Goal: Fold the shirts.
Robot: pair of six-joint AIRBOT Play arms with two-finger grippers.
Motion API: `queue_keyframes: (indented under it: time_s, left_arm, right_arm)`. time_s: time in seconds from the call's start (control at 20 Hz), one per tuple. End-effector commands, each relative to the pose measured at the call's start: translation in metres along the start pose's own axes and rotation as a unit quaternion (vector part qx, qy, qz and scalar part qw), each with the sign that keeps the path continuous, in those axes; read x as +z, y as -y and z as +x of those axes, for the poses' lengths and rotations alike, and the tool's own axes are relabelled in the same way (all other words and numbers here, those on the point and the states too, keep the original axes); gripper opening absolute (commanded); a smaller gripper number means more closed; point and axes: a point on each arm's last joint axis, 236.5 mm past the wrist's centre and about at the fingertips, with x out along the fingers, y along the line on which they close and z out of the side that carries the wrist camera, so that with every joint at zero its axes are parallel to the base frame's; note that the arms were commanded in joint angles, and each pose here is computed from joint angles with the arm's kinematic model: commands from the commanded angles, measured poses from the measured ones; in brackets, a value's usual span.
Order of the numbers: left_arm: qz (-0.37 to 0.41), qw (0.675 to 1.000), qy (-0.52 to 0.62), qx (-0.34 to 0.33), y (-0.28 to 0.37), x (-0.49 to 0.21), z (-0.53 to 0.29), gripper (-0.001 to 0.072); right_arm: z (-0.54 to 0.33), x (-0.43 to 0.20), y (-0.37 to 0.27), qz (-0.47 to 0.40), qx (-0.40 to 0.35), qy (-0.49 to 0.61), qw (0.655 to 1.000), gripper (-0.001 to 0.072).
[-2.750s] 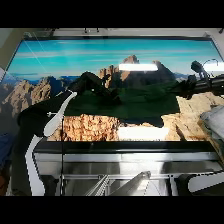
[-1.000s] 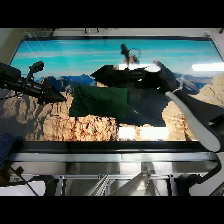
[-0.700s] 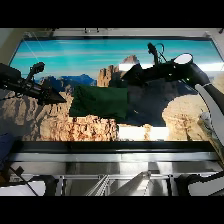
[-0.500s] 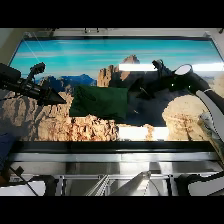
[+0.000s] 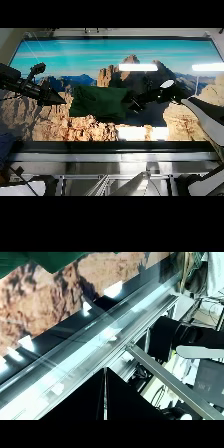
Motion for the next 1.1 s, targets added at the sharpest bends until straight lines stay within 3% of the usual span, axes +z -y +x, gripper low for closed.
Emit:
queue_keyframes:
  time_s: [0.0, 0.05, 0.2, 0.25, 0.4, 0.6, 0.8, 0.95, 1.05]
  left_arm:
    - [0.005, 1.0, -0.001, 0.0, 0.0, -0.001, 0.0, 0.0022]
    - [0.006, 1.0, -0.001, 0.0, 0.0, -0.001, 0.0, 0.0021]
    - [0.006, 1.0, -0.001, 0.0, 0.0, -0.001, 0.0, 0.0022]
    - [0.006, 1.0, -0.001, -0.001, 0.0, -0.001, 0.0, 0.0021]
    - [0.006, 1.0, -0.01, -0.003, 0.001, -0.005, 0.0, 0.0021]
    - [0.006, 1.0, -0.007, -0.003, 0.001, -0.004, 0.0, 0.0021]
    - [0.006, 1.0, -0.007, -0.003, 0.001, -0.004, 0.0, 0.0021]
    - [0.006, 1.0, -0.007, -0.002, 0.001, -0.004, 0.0, 0.0021]
    - [0.011, 1.0, -0.006, -0.002, 0.001, -0.003, 0.0, 0.0021]
  right_arm:
    - [0.024, 0.008, -0.029, 0.003, 0.069, 0.026, 0.997, 0.0672]
    - [0.027, 0.011, -0.034, 0.005, 0.083, 0.033, 0.996, 0.0653]
    - [0.026, 0.019, -0.059, -0.014, 0.142, 0.056, 0.988, 0.0147]
    - [0.02, 0.024, -0.073, -0.02, 0.171, 0.067, 0.983, 0.0033]
    - [-0.031, 0.047, -0.116, -0.051, 0.227, 0.124, 0.965, 0.0017]
    - [-0.182, 0.08, -0.144, -0.081, 0.219, 0.236, 0.943, 0.0017]
    - [-0.362, 0.076, -0.064, -0.02, 0.055, 0.386, 0.921, 0.0016]
    - [-0.472, 0.004, 0.019, 0.08, -0.11, 0.462, 0.877, 0.0017]
    - [-0.523, -0.067, 0.07, 0.162, -0.231, 0.486, 0.827, 0.0017]
